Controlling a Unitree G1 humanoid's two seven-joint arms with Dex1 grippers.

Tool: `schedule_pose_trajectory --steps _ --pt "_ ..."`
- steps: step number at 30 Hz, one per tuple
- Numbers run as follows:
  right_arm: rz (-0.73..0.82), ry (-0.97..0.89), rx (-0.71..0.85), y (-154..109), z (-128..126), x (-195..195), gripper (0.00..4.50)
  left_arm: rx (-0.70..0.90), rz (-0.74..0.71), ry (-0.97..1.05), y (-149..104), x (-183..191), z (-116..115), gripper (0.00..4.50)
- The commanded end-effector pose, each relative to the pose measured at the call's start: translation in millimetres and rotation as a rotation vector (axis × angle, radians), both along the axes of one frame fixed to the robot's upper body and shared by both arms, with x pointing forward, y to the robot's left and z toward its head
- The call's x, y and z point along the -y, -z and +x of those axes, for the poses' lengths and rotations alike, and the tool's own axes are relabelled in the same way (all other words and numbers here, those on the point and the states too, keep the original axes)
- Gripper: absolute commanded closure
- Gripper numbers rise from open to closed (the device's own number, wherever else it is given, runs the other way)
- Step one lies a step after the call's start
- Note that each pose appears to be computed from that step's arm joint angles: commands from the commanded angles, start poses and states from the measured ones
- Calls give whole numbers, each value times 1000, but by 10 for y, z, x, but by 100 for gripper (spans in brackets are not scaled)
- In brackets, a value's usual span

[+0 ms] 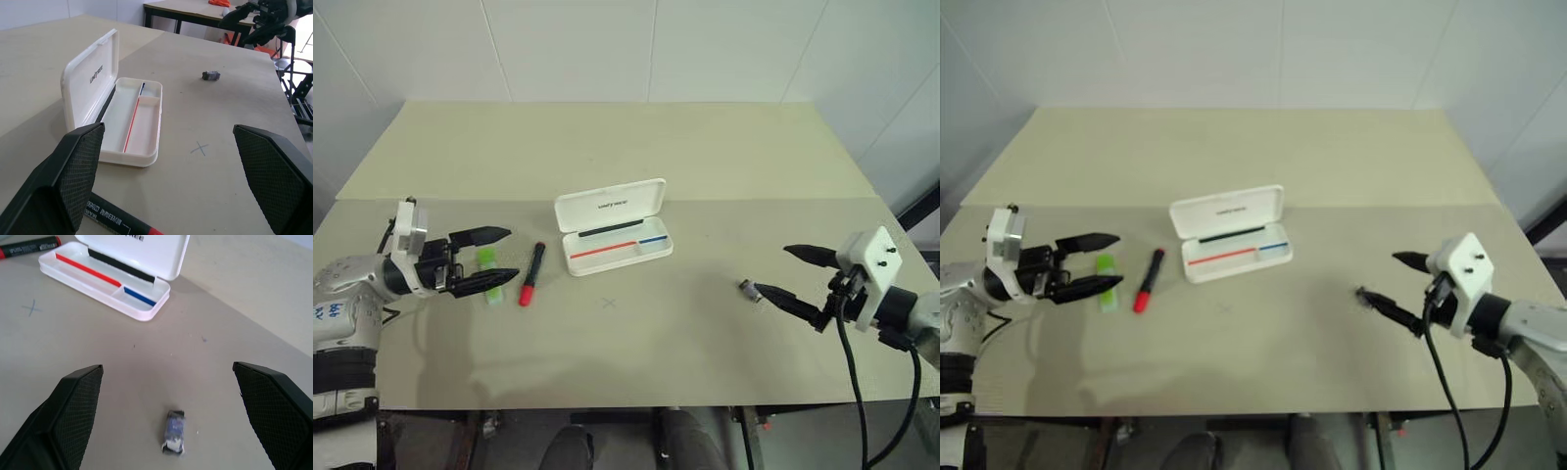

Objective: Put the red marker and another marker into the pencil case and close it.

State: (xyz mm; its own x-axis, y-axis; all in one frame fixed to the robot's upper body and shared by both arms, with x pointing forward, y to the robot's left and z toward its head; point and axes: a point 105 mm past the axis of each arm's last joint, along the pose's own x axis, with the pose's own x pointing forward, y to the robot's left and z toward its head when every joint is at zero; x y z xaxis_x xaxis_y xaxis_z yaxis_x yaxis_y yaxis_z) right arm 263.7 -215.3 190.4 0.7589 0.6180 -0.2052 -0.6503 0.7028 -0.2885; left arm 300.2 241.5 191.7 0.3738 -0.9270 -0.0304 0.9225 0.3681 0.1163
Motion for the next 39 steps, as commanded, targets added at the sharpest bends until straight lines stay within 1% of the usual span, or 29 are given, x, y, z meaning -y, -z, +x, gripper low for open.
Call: schedule_pose_trajectory --steps 1,5,8,11,14,18,23,25,27,29,31,35,37,39 --pt "1 -21 58 -132 -13 -84 0 36 7 11 -70 6 17 2" --pt "7 -18 64 -133 -28 -109 0 23 -18 39 -20 128 46 2" --pt "8 -28 62 -149 -79 -147 0 32 -18 65 -33 186 52 2" --pt "12 -34 60 -155 -79 -181 0 37 -15 65 -44 201 59 2" --pt "33 -70 52 -154 -104 -284 0 42 -10 82 -46 267 -10 2" --pt "65 -123 32 -105 -108 -470 0 50 -28 120 -72 446 -130 2" --pt "95 -164 36 -48 -31 -659 0 48 -58 157 -75 699 -133 2" --pt "103 -182 29 3 -39 -752 0 68 -71 156 -69 807 -31 2" --pt "114 -186 26 46 -47 -785 0 73 -42 140 -1 891 81 2" --pt "121 -185 29 73 -45 -826 0 72 -58 156 7 913 114 2" --pt "130 -173 42 93 -32 -849 0 66 -74 152 31 957 207 2" --pt "146 -142 71 85 -30 -862 0 45 -58 170 127 1028 335 2" --pt "156 -125 81 92 -51 -855 0 17 -8 152 215 1076 439 2" --pt "163 -110 86 108 -64 -853 0 8 17 170 248 1115 484 2"
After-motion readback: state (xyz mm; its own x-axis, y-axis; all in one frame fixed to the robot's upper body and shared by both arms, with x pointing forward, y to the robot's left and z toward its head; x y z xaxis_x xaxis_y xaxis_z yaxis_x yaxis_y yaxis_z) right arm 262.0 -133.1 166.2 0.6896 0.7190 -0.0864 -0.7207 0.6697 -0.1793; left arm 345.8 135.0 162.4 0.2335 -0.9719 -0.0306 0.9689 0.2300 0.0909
